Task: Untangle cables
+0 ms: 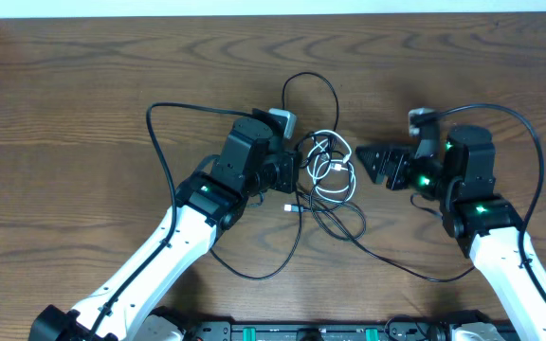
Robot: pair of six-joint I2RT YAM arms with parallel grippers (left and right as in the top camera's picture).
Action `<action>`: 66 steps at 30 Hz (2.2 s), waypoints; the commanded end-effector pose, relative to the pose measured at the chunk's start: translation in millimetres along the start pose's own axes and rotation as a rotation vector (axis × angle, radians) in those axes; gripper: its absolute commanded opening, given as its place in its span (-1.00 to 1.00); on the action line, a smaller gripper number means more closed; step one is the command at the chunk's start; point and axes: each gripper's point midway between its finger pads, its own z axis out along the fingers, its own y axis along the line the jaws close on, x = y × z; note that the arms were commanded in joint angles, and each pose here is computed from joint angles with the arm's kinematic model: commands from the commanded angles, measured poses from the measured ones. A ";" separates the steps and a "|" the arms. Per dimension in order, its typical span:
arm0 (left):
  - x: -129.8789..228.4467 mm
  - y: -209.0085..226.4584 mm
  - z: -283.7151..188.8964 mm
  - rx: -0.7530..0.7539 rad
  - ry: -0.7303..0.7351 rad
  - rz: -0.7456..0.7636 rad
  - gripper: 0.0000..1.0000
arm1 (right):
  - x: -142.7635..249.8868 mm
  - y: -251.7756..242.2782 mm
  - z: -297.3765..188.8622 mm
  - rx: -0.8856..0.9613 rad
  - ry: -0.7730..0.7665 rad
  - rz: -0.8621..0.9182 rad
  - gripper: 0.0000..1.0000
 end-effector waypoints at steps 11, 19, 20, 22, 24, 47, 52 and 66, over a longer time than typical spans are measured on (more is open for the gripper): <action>-10.4 -7.1 0.1 0.052 -0.026 -0.617 -0.85 | 42.1 25.4 2.3 -0.041 0.200 0.571 -0.18; -13.3 -11.8 -0.1 0.075 -0.030 -0.622 -0.85 | 59.3 19.7 31.1 0.091 0.201 0.790 -0.13; -13.0 -12.2 -0.1 0.077 -0.028 -0.622 -0.85 | 58.6 19.2 35.0 0.096 0.193 0.804 -0.11; -13.0 -12.3 -0.1 0.077 -0.027 -0.622 -0.85 | 54.1 19.0 44.9 0.088 0.173 0.831 -0.07; -13.0 -12.3 -0.1 0.078 -0.027 -0.622 -0.85 | 48.9 17.8 54.1 0.072 0.157 0.849 -0.06; -12.4 -15.3 -0.4 0.094 -0.017 -0.611 -0.85 | 74.3 52.3 95.4 -0.154 0.379 0.809 -0.97; -25.9 -15.5 -2.7 0.119 -0.066 -0.545 -0.85 | 105.0 23.6 91.3 -0.019 0.426 0.683 -0.98; -83.6 26.1 -32.8 0.222 -0.223 -0.486 -0.85 | 107.2 -67.1 1.0 0.468 0.317 0.490 -0.97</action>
